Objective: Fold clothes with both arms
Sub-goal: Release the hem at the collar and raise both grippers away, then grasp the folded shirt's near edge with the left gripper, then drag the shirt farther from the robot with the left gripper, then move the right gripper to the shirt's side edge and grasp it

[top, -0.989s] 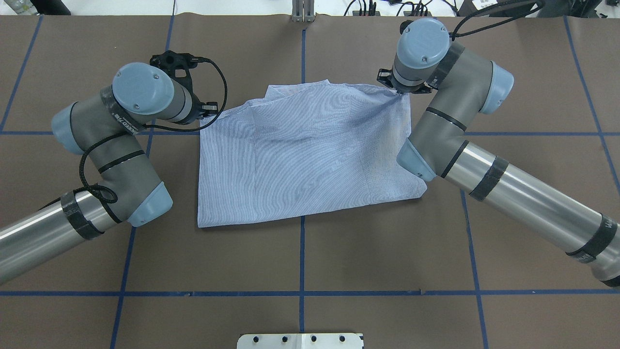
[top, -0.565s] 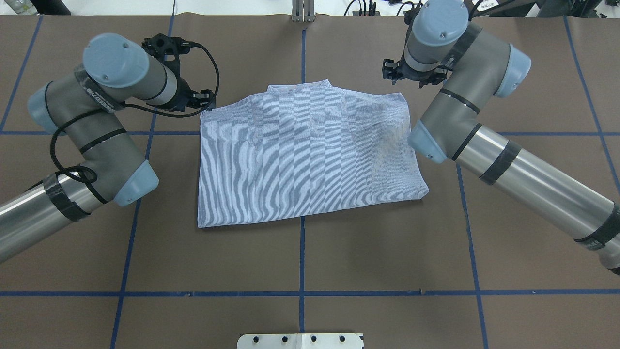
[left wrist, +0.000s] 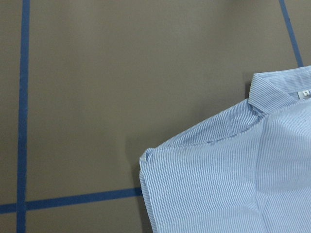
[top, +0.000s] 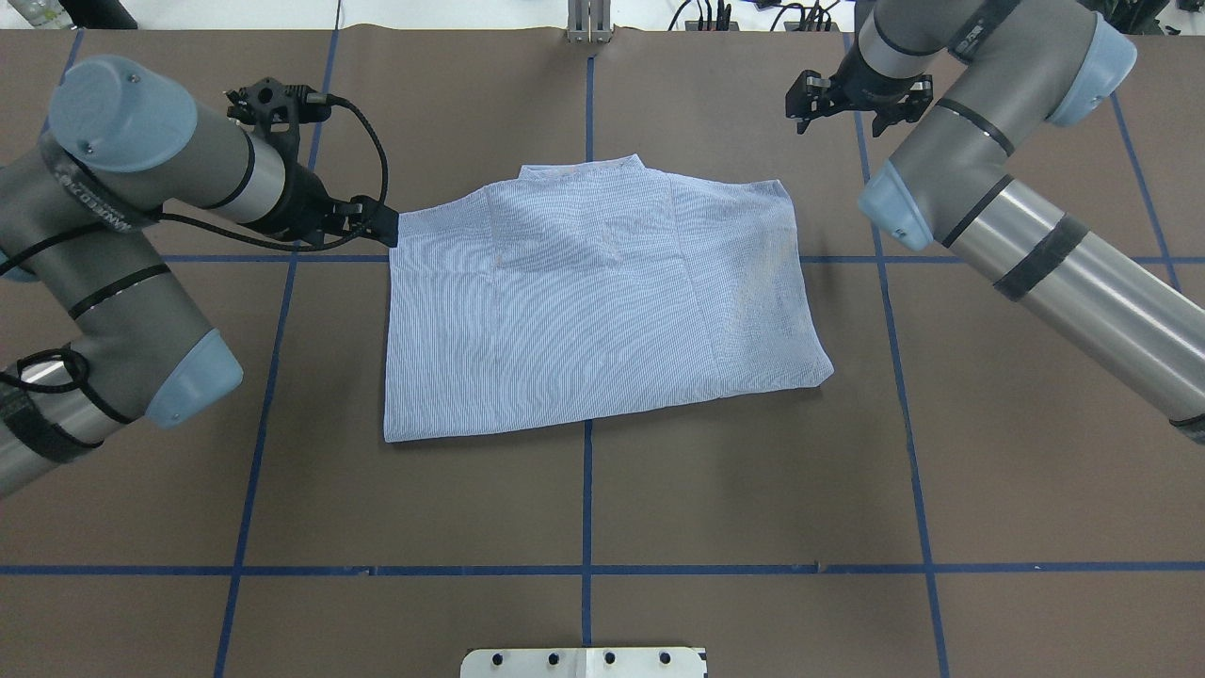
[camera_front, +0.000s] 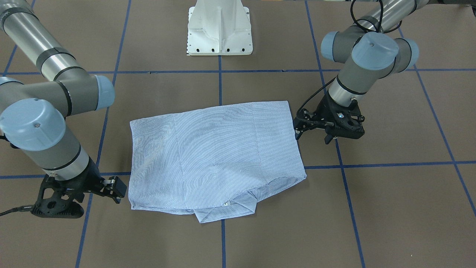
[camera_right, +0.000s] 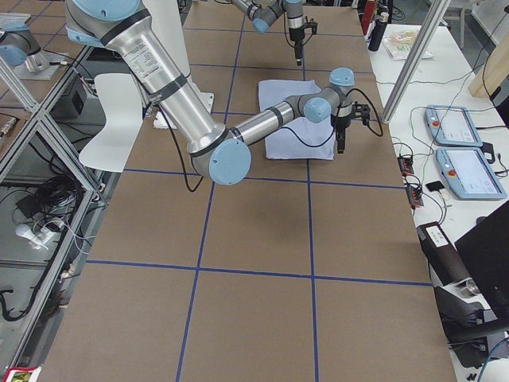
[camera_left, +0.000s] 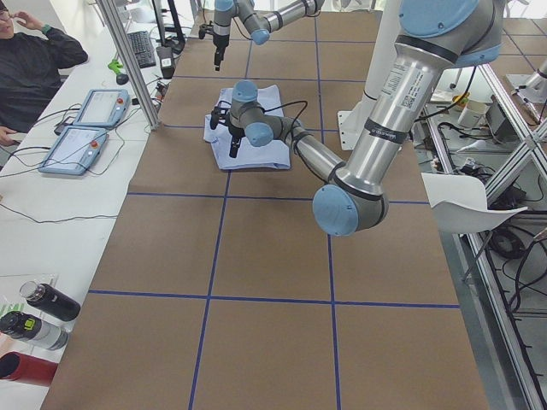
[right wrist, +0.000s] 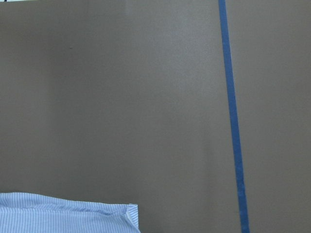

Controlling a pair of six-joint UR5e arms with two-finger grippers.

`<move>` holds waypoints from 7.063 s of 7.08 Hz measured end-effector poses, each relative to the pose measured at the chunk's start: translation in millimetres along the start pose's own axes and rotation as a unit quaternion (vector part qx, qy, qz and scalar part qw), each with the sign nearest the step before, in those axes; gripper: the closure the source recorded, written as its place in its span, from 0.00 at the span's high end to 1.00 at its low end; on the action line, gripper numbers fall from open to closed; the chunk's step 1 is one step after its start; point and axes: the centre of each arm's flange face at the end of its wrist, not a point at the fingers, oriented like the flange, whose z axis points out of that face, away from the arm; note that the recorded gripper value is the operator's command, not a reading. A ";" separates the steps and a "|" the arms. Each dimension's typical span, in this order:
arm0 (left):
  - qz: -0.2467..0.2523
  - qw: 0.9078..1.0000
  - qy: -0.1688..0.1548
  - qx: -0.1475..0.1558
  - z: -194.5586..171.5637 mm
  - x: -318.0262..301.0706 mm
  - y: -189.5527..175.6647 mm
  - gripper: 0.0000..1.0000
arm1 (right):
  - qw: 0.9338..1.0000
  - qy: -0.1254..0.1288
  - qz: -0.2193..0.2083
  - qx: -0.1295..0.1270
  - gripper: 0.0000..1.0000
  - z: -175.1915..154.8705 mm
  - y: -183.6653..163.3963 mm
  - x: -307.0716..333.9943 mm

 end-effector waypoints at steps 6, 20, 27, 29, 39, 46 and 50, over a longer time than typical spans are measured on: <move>-0.032 0.999 0.030 -0.023 53.1 16.2 139.4 0.95 | 0.999 -0.009 -0.038 -0.011 1.00 -8.3 -10.8 46.2; -0.031 0.998 0.013 -0.056 76.6 13.9 183.0 0.00 | 0.999 -0.011 -0.038 -0.010 1.00 -7.2 -7.1 41.7; 0.007 0.993 -0.119 0.023 100.3 -88.1 -13.1 0.00 | 0.999 -0.012 -0.038 -0.011 1.00 -5.2 -5.2 37.1; 0.016 0.983 -0.172 0.060 126.4 -110.4 -128.1 0.00 | 0.999 -0.013 -0.039 -0.011 1.00 -6.4 -5.7 35.0; 0.050 0.994 -0.054 0.075 30.9 -150.2 -153.5 1.00 | 0.988 -0.015 0.155 -0.015 0.99 -10.6 123.7 -178.1; 0.045 0.995 -0.041 0.076 25.8 -143.0 -132.2 1.00 | 0.954 0.006 0.299 -0.023 0.81 34.7 222.4 -229.9; 0.038 0.996 -0.040 0.072 30.5 -141.1 -128.0 1.00 | 0.953 0.020 0.303 -0.008 0.66 57.3 259.0 -237.2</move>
